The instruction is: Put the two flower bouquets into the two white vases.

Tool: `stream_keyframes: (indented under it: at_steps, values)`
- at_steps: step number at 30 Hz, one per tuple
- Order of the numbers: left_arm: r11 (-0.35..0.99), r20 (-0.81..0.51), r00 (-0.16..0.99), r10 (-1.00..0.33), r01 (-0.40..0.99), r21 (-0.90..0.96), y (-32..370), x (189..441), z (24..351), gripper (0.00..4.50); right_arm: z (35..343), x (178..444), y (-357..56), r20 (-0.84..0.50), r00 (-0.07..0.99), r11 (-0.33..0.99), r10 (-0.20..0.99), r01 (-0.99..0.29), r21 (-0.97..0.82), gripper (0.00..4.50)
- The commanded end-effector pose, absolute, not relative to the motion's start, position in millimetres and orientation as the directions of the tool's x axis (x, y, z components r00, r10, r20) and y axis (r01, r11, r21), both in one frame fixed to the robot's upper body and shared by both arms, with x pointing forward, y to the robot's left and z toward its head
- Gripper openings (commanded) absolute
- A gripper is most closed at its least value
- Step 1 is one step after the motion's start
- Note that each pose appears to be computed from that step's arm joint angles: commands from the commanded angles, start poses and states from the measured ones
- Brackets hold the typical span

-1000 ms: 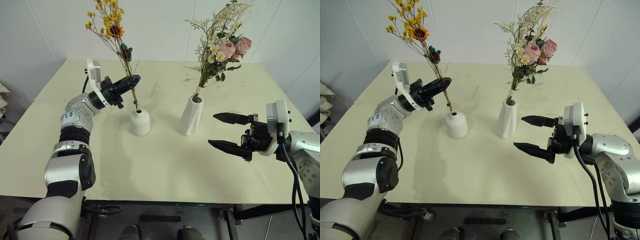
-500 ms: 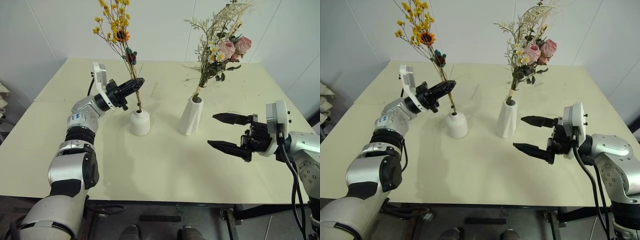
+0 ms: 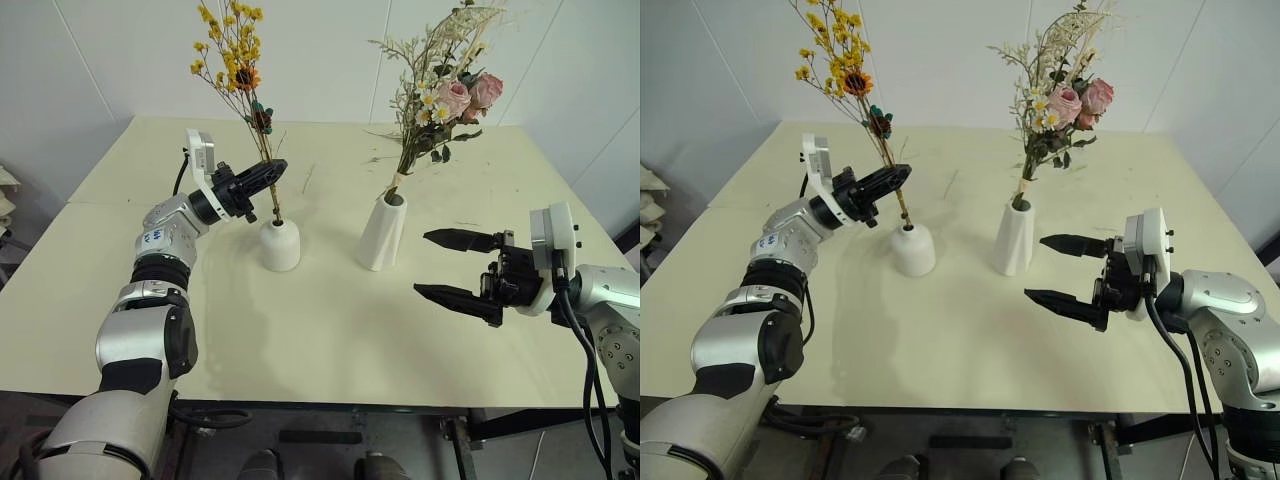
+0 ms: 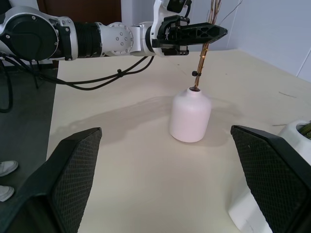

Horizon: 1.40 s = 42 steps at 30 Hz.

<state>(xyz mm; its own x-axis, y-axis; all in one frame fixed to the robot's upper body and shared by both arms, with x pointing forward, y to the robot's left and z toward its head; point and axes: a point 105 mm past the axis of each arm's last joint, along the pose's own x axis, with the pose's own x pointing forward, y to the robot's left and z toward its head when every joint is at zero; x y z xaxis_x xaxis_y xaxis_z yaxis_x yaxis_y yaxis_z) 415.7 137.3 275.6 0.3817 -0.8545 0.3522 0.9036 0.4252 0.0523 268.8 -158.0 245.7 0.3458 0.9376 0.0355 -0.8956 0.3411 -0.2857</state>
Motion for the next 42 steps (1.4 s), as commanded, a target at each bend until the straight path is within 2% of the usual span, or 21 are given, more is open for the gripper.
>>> stream_keyframes:
  at_steps: [1,23,35,42]
  values:
    - [0.443,0.353,0.388,-0.852,0.892,0.088,142,415,283,0.04,257,264,-160,0.052,0.348,0.346,0.936,-0.879,-0.329,4.5]
    - [0.456,0.276,0.42,-0.865,0.887,0.079,139,419,262,0.04,257,265,-160,0.051,0.351,0.347,0.935,-0.878,-0.331,4.5]
    - [0.436,0.274,0.402,-0.873,0.897,0.073,129,420,262,0.04,256,264,-160,0.05,0.356,0.351,0.933,-0.875,-0.332,4.5]
    - [0.421,0.293,0.381,-0.877,0.903,0.088,128,418,272,0.04,255,264,-160,0.049,0.36,0.355,0.932,-0.874,-0.331,4.5]
